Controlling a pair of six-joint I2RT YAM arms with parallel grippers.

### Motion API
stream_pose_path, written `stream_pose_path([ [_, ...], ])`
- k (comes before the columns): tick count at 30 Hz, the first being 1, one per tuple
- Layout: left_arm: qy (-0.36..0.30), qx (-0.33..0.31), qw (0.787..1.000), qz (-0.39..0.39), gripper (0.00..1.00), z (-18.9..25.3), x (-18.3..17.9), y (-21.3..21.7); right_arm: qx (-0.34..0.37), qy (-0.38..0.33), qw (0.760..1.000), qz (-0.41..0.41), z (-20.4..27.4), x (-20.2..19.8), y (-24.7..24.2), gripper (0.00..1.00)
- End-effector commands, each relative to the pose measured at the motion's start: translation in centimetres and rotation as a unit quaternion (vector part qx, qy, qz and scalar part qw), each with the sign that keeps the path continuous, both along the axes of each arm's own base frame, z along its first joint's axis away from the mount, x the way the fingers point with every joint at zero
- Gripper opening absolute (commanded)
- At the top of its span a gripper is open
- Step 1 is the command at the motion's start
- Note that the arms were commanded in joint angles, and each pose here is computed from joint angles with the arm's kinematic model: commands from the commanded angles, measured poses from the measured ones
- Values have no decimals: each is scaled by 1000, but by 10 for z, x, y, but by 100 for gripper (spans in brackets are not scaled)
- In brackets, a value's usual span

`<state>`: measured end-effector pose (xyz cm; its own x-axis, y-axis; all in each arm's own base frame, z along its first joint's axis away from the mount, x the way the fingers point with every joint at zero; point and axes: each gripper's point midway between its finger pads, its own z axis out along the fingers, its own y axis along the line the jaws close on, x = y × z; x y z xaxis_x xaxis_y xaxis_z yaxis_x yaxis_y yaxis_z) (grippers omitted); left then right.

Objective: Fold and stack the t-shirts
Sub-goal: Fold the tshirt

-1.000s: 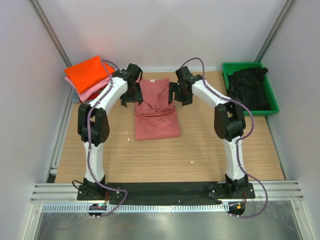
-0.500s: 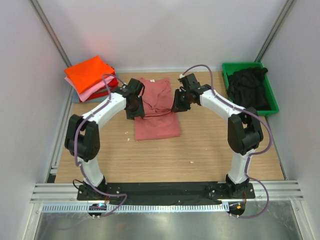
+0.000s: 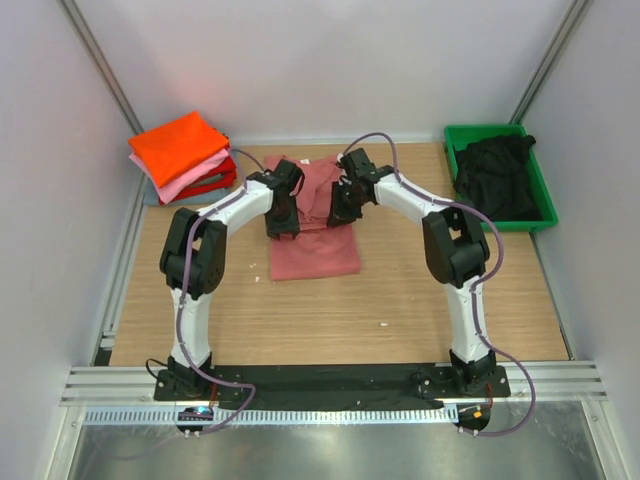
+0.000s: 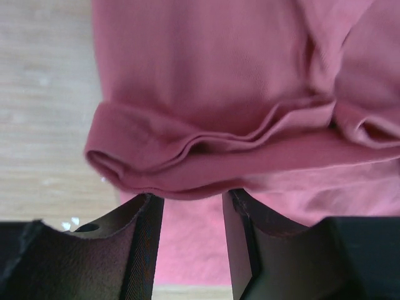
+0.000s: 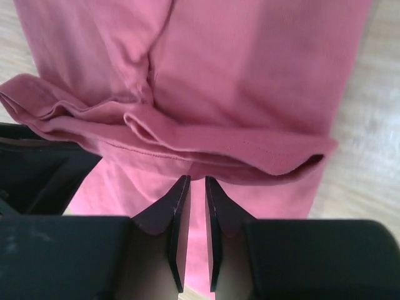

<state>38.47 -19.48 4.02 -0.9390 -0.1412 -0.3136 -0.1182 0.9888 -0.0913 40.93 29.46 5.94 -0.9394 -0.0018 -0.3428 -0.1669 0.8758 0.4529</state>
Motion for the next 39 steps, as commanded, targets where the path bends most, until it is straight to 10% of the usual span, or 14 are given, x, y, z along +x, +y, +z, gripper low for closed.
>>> stream_pose_path([
  [1, -33, 20, 999, -1, 43, 9, 32, -1, 2, -31, 999, 10, 17, 29, 8, 21],
  [12, -43, 50, 998, 22, 44, 45, 93, 20, 44, -100, 994, -22, 63, 124, 0, 22],
  [20, -77, 29, 996, 42, 50, 83, 30, 25, 98, -174, 979, -34, 151, 57, -21, 45],
  [39, -27, -55, 998, 32, 44, -3, -71, -7, -19, -45, 999, 23, 26, -6, 42, 27],
])
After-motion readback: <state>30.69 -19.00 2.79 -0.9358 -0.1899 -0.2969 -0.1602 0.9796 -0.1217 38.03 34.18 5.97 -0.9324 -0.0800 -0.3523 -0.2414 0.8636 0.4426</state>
